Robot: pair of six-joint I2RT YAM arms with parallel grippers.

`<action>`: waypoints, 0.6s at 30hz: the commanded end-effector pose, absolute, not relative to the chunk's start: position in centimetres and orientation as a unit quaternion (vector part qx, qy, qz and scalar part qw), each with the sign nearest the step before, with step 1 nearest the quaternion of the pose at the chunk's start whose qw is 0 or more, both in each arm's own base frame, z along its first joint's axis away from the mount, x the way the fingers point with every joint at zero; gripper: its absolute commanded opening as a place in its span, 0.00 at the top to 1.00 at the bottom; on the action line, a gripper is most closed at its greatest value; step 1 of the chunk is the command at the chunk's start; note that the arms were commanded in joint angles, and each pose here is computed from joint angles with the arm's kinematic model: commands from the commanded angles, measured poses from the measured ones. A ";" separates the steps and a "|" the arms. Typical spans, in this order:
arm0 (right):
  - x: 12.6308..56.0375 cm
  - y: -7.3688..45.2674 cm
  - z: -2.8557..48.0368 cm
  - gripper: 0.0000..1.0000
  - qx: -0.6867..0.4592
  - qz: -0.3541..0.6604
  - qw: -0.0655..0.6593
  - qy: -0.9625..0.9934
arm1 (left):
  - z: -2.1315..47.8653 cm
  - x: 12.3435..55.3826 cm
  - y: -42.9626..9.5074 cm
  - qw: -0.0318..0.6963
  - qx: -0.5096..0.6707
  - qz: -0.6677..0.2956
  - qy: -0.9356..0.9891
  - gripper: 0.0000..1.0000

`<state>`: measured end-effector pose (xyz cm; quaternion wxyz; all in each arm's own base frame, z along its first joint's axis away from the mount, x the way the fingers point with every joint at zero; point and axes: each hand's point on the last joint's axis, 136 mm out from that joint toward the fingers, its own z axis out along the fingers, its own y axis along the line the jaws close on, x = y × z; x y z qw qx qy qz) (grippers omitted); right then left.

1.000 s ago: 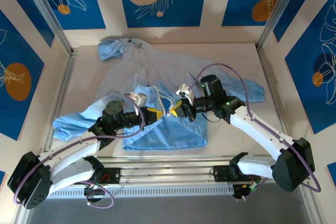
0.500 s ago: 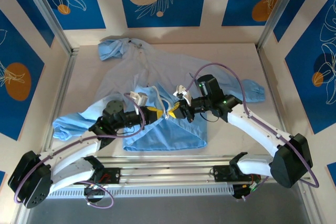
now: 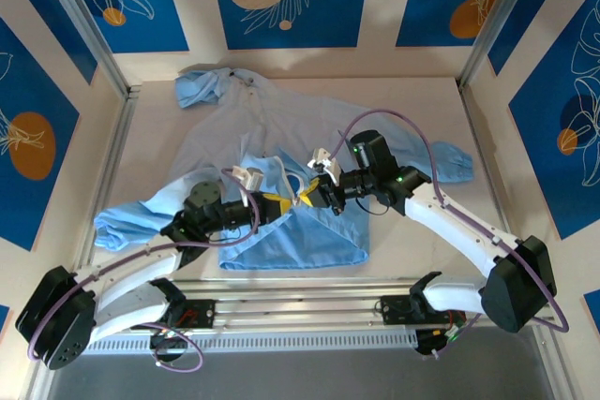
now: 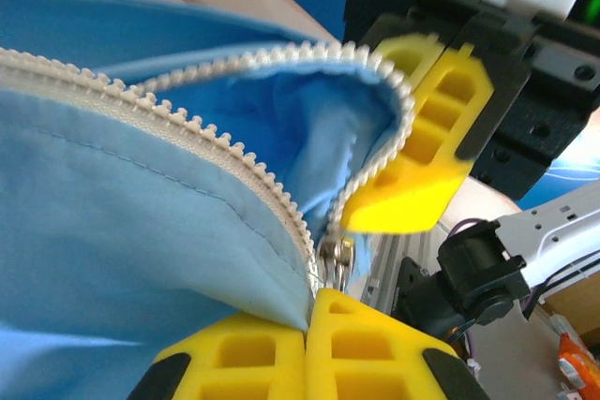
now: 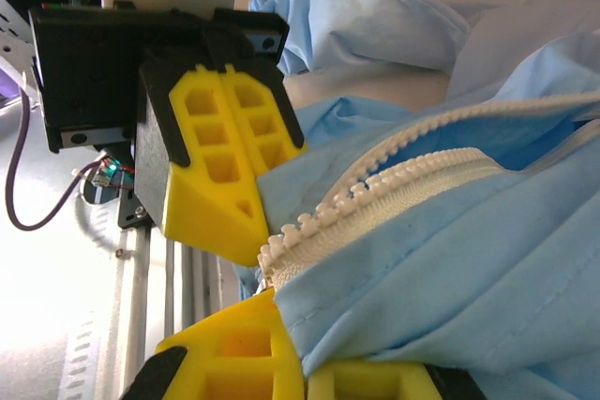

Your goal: Zip up the jacket

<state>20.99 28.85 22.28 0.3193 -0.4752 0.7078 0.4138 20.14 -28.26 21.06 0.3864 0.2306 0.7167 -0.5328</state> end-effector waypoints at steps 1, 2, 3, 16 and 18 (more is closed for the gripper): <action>21.3 29.1 23.5 1.00 -0.484 0.408 0.336 0.697 | 22.1 19.9 -28.3 0.396 0.238 -0.548 0.697 1.00; 21.3 29.1 23.4 1.00 -0.485 0.408 0.337 0.697 | 22.2 19.9 -28.3 0.398 0.239 -0.546 0.697 1.00; 21.3 29.1 23.5 1.00 -0.485 0.408 0.339 0.695 | 22.3 19.9 -28.2 0.400 0.240 -0.545 0.697 1.00; 21.7 29.2 23.3 1.00 -0.524 0.407 0.330 0.671 | 24.3 20.2 -28.4 0.416 0.251 -0.540 0.687 1.00; 21.5 29.3 23.4 1.00 -0.531 0.413 0.331 0.662 | 24.5 20.3 -28.4 0.419 0.252 -0.539 0.686 1.00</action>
